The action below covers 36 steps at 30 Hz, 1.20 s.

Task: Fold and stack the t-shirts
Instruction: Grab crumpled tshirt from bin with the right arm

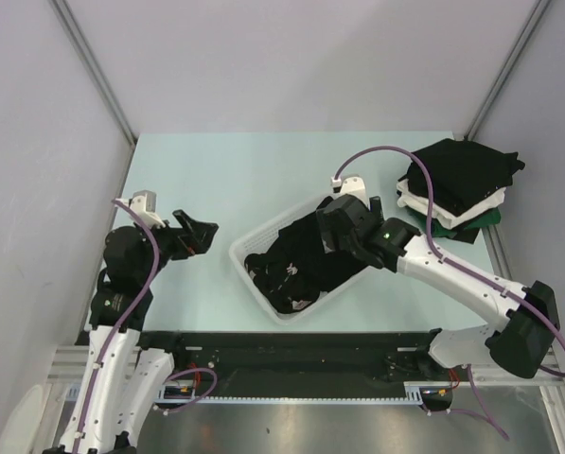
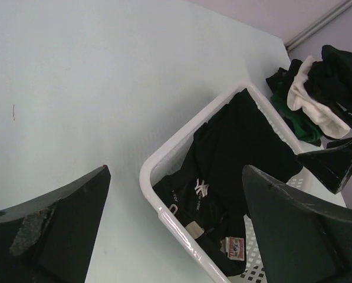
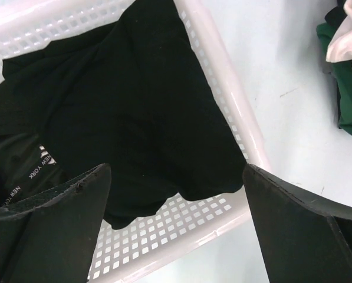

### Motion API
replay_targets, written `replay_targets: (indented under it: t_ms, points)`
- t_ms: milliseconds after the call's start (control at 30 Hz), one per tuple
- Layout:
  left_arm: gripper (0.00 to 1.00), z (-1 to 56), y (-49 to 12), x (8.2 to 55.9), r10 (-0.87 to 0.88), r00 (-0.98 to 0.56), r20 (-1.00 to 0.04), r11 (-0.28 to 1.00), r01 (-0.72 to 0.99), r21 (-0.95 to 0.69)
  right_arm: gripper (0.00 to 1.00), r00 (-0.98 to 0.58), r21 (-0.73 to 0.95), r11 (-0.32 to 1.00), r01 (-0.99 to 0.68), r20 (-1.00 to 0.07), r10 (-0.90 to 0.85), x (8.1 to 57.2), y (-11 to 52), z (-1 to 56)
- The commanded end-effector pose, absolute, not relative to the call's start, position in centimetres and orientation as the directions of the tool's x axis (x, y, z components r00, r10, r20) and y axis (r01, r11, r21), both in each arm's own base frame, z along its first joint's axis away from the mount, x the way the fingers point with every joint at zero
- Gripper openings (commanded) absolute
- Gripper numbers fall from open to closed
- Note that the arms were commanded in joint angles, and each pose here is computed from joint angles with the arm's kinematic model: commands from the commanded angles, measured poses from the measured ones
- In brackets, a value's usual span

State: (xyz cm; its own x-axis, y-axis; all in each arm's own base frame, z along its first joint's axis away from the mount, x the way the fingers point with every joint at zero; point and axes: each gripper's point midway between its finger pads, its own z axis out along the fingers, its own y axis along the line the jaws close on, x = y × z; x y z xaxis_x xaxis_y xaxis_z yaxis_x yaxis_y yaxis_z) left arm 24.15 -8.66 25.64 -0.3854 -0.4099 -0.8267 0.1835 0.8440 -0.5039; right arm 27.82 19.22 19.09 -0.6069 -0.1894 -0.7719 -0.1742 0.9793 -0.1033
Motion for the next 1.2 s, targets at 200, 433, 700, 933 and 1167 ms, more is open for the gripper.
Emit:
replay_targets:
  t_ms: [200, 433, 700, 933, 1167]
  points:
    - [0.99, 27.5, -8.6, 23.1, -0.398, -0.345, -0.85, 0.846, 0.219, -0.486, 1.0, -0.569, -0.139, 0.978, -0.159, -0.797, -0.205, 29.0, 20.2, 19.8]
    - [0.99, 28.0, -8.7, 22.3, -0.399, -0.342, -0.851, 0.842, 0.231, -0.488, 1.0, -0.617, -0.197, 0.933, -0.301, -0.706, -0.348, 29.8, 22.8, 14.9]
    - [0.99, 28.8, -8.3, 21.7, -0.388, -0.306, -0.869, 0.854, 0.234, -0.464, 1.0, -0.706, -0.138, 0.923, -0.36, -0.606, -0.366, 29.5, 24.9, 9.3]
    - [1.0, 29.6, -8.0, 21.5, -0.373, -0.3, -0.878, 0.866, 0.228, -0.445, 0.97, -0.743, -0.177, 0.913, -0.368, -0.534, -0.403, 28.6, 24.4, 6.5]
    - [1.0, 30.3, -7.9, 20.9, -0.376, -0.258, -0.89, 0.866, 0.244, -0.436, 0.4, -0.74, -0.126, 0.89, -0.437, -0.512, -0.436, 28.2, 25.0, 5.9]
